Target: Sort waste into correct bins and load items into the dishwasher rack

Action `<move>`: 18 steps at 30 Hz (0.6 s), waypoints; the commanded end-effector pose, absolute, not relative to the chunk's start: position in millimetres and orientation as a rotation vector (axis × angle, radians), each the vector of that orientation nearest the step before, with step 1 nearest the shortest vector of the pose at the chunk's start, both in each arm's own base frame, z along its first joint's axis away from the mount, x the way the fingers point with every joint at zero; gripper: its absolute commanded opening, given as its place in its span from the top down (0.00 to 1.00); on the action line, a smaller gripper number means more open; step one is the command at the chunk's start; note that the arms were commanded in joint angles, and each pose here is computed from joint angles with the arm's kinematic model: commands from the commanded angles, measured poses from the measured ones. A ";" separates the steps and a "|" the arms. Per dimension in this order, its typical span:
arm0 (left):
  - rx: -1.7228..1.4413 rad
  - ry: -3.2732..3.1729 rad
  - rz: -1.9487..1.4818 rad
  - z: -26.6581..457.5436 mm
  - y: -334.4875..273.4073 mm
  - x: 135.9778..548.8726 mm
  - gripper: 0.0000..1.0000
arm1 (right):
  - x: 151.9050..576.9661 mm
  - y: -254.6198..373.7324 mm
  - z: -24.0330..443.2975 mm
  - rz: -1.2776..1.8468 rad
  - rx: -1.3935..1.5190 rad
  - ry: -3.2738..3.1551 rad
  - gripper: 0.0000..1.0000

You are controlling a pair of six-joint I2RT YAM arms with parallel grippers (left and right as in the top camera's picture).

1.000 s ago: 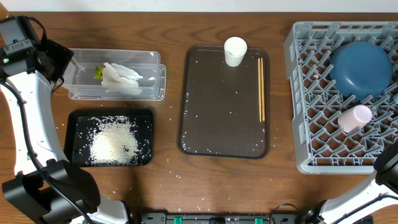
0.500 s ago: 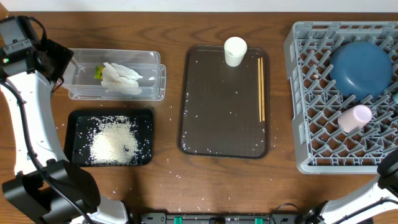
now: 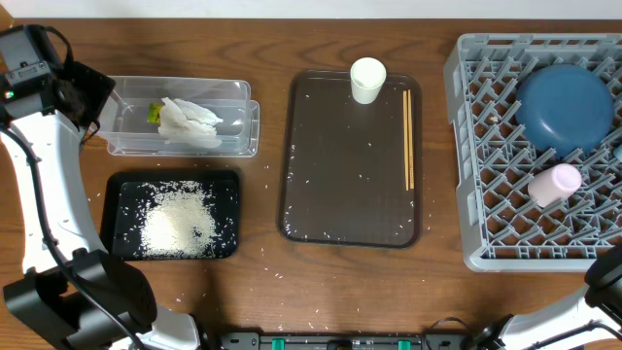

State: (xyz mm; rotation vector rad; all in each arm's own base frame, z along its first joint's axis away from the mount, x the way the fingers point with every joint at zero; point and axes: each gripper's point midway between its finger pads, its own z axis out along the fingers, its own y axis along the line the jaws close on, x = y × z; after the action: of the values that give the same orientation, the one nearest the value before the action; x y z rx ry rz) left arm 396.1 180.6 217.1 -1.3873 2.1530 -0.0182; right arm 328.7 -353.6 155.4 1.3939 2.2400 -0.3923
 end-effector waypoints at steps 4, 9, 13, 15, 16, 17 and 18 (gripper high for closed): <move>-1.394 2.137 -0.021 221.8 181.3 395.3 0.09 | 363.7 -353.4 171.4 -0.208 1.295 2.138 0.89; -1.394 2.137 -0.021 221.8 181.3 395.3 0.09 | 384.7 -361.9 187.0 -0.195 1.246 2.036 0.99; -1.394 2.137 -0.021 221.8 181.3 395.3 0.09 | 398.3 -366.4 189.6 -0.204 1.198 1.989 0.99; -1.394 2.137 -0.021 221.8 181.3 395.3 0.09 | 401.9 -366.1 181.0 -0.201 1.193 1.994 0.99; -1.394 2.137 -0.021 221.8 181.3 395.3 0.09 | 402.9 -365.3 174.9 -0.198 1.196 2.003 0.99; -1.394 2.136 -0.022 221.8 181.3 395.4 0.09 | 403.6 -364.3 167.3 -0.194 1.201 2.017 0.98; -1.394 2.136 -0.022 221.8 181.3 395.4 0.09 | 404.5 -363.0 156.3 -0.190 1.204 2.042 0.99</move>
State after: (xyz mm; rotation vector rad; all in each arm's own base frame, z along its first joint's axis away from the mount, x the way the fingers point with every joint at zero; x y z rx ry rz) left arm 396.1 180.6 217.1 -1.3873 2.1530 -0.0182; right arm 398.6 -372.1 190.0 1.1874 1.9754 -0.2265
